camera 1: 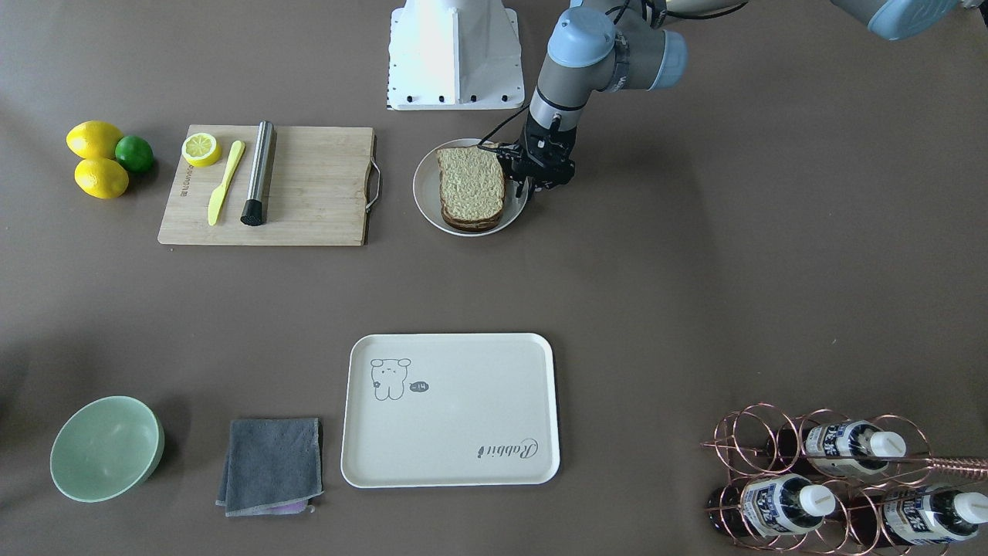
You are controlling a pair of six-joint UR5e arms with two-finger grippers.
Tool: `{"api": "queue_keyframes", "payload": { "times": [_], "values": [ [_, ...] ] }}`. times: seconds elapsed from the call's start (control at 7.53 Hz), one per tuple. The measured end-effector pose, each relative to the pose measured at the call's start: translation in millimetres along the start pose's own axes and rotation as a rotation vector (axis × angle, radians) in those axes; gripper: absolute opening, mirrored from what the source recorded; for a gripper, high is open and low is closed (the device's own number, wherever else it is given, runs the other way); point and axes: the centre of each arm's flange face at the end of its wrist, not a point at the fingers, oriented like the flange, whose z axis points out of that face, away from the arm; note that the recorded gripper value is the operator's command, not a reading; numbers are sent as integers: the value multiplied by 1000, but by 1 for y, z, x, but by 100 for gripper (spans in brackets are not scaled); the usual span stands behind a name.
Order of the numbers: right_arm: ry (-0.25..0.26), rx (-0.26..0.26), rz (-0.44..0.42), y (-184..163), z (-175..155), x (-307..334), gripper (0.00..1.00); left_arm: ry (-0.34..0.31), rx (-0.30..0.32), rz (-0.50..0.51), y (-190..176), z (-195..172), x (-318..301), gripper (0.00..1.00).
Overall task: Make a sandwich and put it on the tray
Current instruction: 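Grasp the white plate rim with the left gripper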
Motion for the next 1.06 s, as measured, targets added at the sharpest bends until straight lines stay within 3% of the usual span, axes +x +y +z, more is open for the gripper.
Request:
{"api": "queue_keyframes", "payload": {
  "times": [0.53, 1.06],
  "values": [
    [-2, 6, 0, -2, -3, 0, 100, 7, 8, -9, -9, -5, -3, 0],
    [-2, 19, 10, -1, -11, 11, 100, 66, -67, -47, -38, -28, -17, 0]
  ]
}}
